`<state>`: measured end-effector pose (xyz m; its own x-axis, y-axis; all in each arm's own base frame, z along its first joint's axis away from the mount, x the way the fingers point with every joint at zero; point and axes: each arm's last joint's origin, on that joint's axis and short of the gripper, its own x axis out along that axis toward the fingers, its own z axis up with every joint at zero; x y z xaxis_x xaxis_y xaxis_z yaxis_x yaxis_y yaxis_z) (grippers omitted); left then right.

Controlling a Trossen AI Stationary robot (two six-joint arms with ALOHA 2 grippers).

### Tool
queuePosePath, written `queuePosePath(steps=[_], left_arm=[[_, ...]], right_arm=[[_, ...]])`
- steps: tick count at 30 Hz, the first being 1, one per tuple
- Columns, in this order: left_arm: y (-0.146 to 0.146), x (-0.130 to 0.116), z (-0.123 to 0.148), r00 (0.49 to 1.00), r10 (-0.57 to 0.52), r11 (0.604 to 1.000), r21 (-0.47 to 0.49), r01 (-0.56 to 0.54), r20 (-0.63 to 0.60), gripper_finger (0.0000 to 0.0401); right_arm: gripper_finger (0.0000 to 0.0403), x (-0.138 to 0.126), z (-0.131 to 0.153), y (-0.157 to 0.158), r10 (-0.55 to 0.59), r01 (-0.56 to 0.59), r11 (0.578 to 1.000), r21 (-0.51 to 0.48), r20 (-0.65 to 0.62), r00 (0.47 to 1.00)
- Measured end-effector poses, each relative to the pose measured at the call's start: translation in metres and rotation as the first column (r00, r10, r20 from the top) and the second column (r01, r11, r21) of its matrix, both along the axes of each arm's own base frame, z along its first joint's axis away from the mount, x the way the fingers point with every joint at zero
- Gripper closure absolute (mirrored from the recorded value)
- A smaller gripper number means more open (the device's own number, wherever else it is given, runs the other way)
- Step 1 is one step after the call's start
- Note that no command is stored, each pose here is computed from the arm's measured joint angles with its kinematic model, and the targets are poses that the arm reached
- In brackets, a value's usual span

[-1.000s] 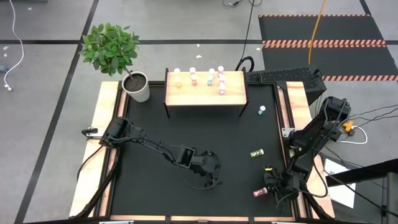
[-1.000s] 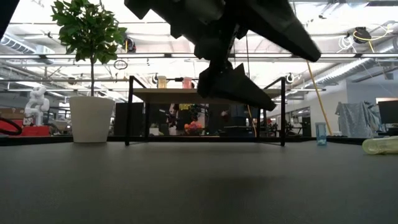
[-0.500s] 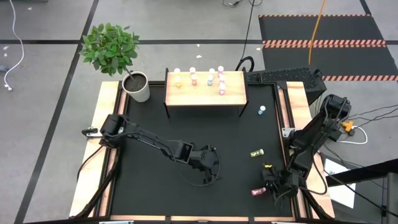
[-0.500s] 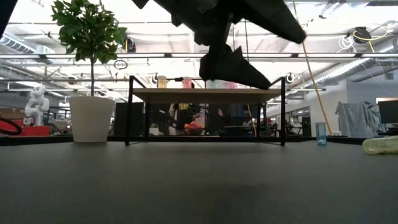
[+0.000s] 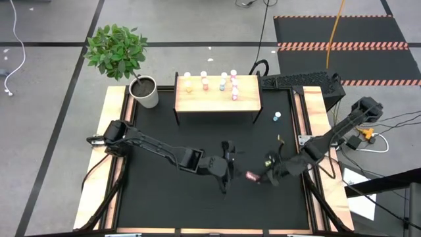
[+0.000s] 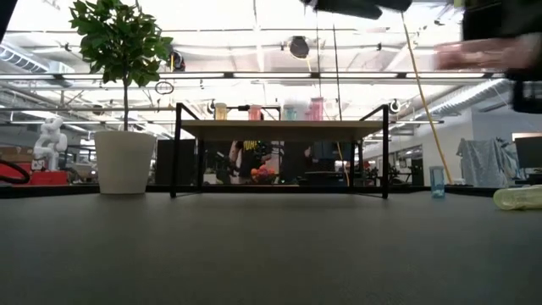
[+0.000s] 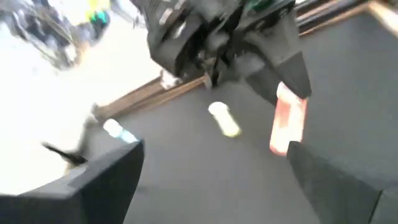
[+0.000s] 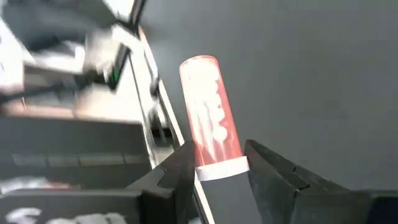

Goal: Pick and place medicine bottles onto shelf by color
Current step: Put the orange pill bottle on the shelf aligned with the other orange pill bottles

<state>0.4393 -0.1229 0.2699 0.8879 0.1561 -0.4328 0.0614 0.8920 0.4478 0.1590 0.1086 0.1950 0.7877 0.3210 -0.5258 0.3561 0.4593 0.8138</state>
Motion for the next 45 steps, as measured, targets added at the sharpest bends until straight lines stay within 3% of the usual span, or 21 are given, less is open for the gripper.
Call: queuePosePath(steps=[4,12,17,25,32,37,42,45], left_arm=[[0.003,0.002,0.009,0.999,-0.049,0.98,0.193,0.052,-0.016,0.0004],[0.008,0.0,0.001,0.988,-0.078,0.94,0.321,0.118,-0.135,0.0008],[0.013,0.0,0.001,0.989,-0.025,0.911,0.405,0.083,-0.148,0.0059],[0.015,0.001,0.001,0.99,-0.008,0.917,0.394,0.062,-0.138,0.0186],[0.013,0.001,0.0,0.989,-0.065,0.957,0.273,0.099,-0.129,0.0263],[0.014,0.001,-0.002,0.987,-0.082,0.962,0.247,0.116,-0.142,0.0292],[0.017,0.001,-0.003,0.985,-0.077,0.964,0.243,0.113,-0.153,0.0296],[0.021,0.001,-0.003,0.987,-0.057,0.972,0.217,0.09,-0.153,0.0296]], right_arm=[[0.0276,0.012,0.01,-0.017,-0.134,0.128,0.987,0.099,0.055,0.99],[0.0276,0.03,0.032,-0.037,-0.288,0.226,0.94,0.257,0.235,0.928],[0.0276,0.032,0.034,-0.041,-0.309,0.239,0.933,0.27,0.257,0.916],[0.0275,0.032,0.033,-0.041,-0.296,0.234,0.941,0.246,0.259,0.919],[0.0275,0.031,0.029,-0.041,-0.281,0.232,0.947,0.223,0.222,0.934],[0.0275,0.031,0.029,-0.042,-0.292,0.245,0.945,0.218,0.22,0.931],[0.0275,0.031,0.028,-0.042,-0.301,0.256,0.943,0.212,0.22,0.928],[0.0271,0.031,0.029,-0.043,-0.274,0.242,0.959,0.148,0.254,0.928]])
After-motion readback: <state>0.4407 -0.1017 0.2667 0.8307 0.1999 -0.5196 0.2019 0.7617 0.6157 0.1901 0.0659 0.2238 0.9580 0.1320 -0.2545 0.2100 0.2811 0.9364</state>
